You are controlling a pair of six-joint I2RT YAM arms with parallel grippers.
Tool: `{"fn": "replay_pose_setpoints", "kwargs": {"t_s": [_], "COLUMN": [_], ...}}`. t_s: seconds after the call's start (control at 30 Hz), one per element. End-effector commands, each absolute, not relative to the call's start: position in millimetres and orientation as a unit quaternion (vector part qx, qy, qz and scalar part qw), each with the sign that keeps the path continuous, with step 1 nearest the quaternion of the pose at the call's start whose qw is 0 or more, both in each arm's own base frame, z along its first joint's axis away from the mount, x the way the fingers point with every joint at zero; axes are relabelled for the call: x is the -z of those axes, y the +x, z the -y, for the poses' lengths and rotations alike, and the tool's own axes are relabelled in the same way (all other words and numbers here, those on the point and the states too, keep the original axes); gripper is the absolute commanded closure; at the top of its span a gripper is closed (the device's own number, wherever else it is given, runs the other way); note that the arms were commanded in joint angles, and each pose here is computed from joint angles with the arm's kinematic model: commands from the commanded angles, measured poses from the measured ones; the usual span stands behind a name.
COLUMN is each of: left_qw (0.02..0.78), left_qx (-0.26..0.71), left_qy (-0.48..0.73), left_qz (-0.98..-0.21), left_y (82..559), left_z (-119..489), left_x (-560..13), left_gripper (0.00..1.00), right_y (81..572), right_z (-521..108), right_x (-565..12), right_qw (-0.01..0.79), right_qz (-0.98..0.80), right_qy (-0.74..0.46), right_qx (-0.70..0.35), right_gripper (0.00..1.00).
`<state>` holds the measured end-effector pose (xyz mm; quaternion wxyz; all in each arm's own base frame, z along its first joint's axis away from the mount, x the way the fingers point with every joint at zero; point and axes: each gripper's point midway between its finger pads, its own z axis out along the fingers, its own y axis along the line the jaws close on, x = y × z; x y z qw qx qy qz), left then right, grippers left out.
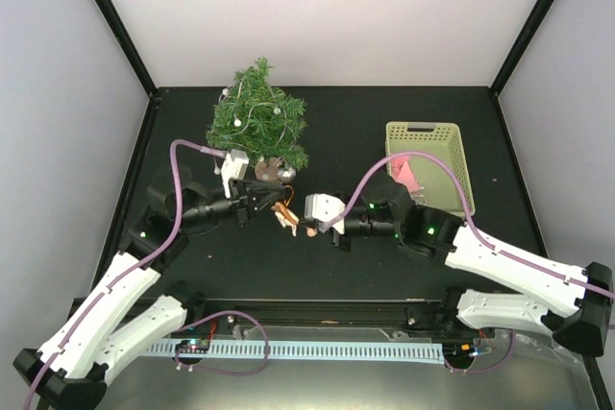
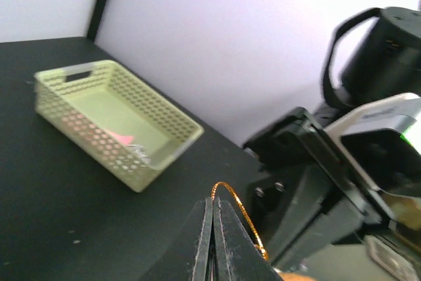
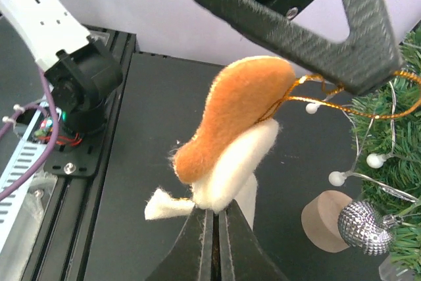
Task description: Decorate the small christmas tree
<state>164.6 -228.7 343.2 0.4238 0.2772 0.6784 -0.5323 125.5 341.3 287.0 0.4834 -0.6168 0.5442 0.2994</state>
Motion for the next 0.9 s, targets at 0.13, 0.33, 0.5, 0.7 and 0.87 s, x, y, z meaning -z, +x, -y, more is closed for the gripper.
{"fn": "replay_pose_setpoints", "kwargs": {"t_s": [0.13,0.33,0.5,0.7,0.87], "left_qw": [0.507,0.549,0.554,0.563,0.574], "left_qx": [0.437,0.382,0.367,0.357,0.347], "left_qy": [0.191,0.139,0.127,0.113,0.104], "left_qz": [-0.718,-0.731,-0.737,-0.736,-0.734], "left_y": [220.7,242.5,255.9,274.3,289.3], "left_z": [207.4,182.2,173.7,165.8,158.8], "left_x": [-351.9,-356.9,-356.3,-361.3,-369.7], "left_gripper": [0.98,0.99,0.98,0.98,0.98], "right_y": [152.6,179.8,196.9,216.2,230.0], "right_z": [-356.4,-360.2,-368.7,-386.2,-395.5], "right_x": [-297.2,-296.3,-306.0,-312.6,-311.7], "right_qw": [0.466,0.473,0.481,0.477,0.473], "right_qz": [-0.566,-0.579,-0.571,-0.566,-0.572], "right_qy": [-0.572,-0.551,-0.541,-0.544,-0.546], "right_qx": [-0.369,-0.369,-0.386,-0.395,-0.388], "right_gripper": [0.99,0.99,0.99,0.99,0.99]}}
